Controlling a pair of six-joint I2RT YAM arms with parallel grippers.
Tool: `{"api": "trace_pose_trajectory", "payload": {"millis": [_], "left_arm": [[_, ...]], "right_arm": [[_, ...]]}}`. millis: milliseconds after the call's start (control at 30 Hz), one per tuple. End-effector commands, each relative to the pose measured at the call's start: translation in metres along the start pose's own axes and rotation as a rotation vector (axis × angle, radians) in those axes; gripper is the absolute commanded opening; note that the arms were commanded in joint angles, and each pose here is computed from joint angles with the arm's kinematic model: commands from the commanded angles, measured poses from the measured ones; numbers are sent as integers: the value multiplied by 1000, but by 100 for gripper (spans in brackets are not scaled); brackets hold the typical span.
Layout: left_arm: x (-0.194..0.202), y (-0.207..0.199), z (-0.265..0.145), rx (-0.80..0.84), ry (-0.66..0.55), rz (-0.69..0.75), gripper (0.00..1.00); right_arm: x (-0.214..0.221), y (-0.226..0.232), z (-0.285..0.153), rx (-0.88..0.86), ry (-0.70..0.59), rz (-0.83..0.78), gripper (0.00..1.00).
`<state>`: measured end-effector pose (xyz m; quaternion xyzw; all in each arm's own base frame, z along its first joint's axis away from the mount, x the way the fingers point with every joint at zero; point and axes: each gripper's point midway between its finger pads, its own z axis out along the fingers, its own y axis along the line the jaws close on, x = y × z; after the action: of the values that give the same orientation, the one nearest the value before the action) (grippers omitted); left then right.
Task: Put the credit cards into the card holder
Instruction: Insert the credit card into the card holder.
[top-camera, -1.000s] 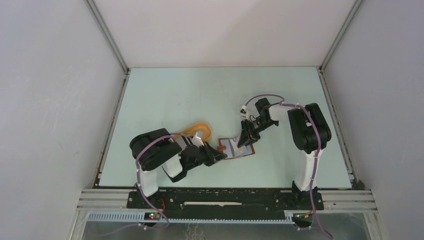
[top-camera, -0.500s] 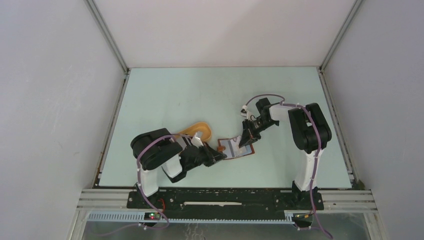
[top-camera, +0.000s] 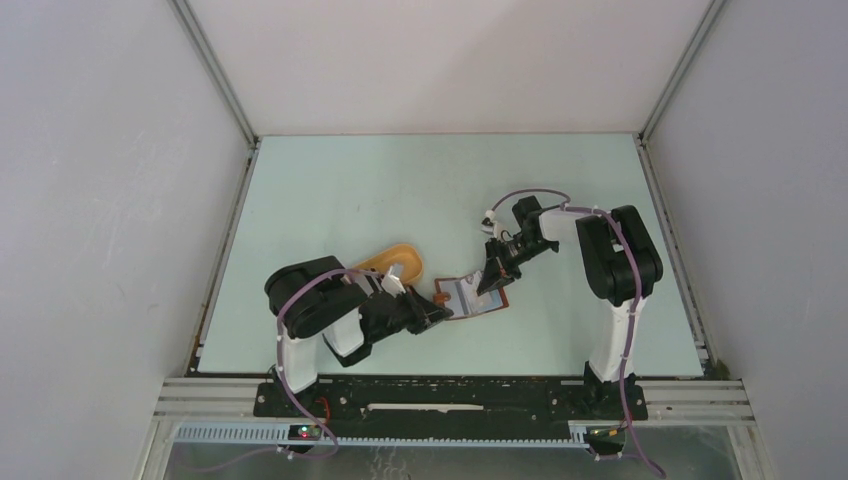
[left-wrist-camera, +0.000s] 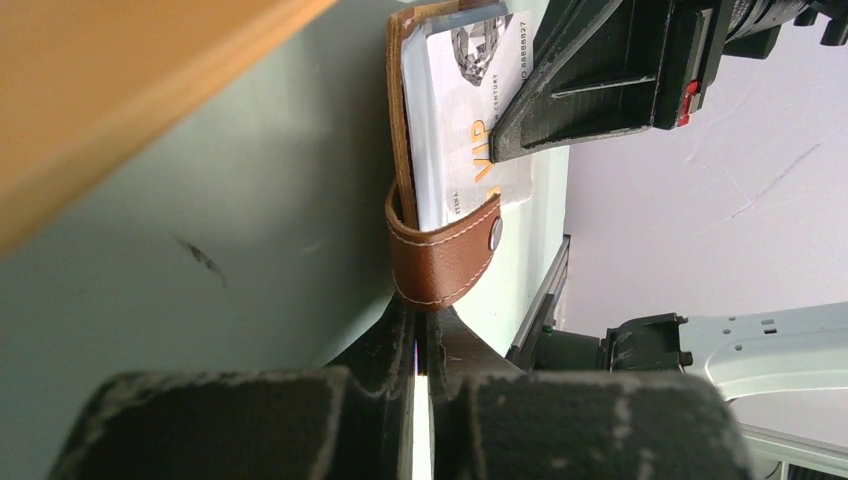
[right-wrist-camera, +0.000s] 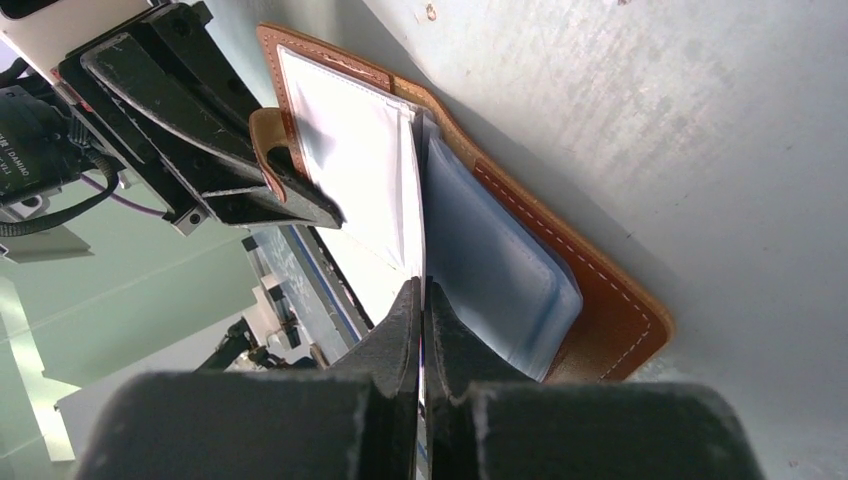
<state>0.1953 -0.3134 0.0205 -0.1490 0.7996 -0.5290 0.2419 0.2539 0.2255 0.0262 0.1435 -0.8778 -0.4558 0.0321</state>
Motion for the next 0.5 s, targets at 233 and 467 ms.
{"api": "trace_pose_trajectory", "payload": {"millis": [233, 467], "left_arm": [[3, 4, -2, -3, 16, -6, 7], [3, 2, -1, 1, 21, -6, 9]], "right_arm": [[-3, -1, 5, -19, 12, -29, 0], [-1, 3, 11, -40, 34, -41, 0]]}}
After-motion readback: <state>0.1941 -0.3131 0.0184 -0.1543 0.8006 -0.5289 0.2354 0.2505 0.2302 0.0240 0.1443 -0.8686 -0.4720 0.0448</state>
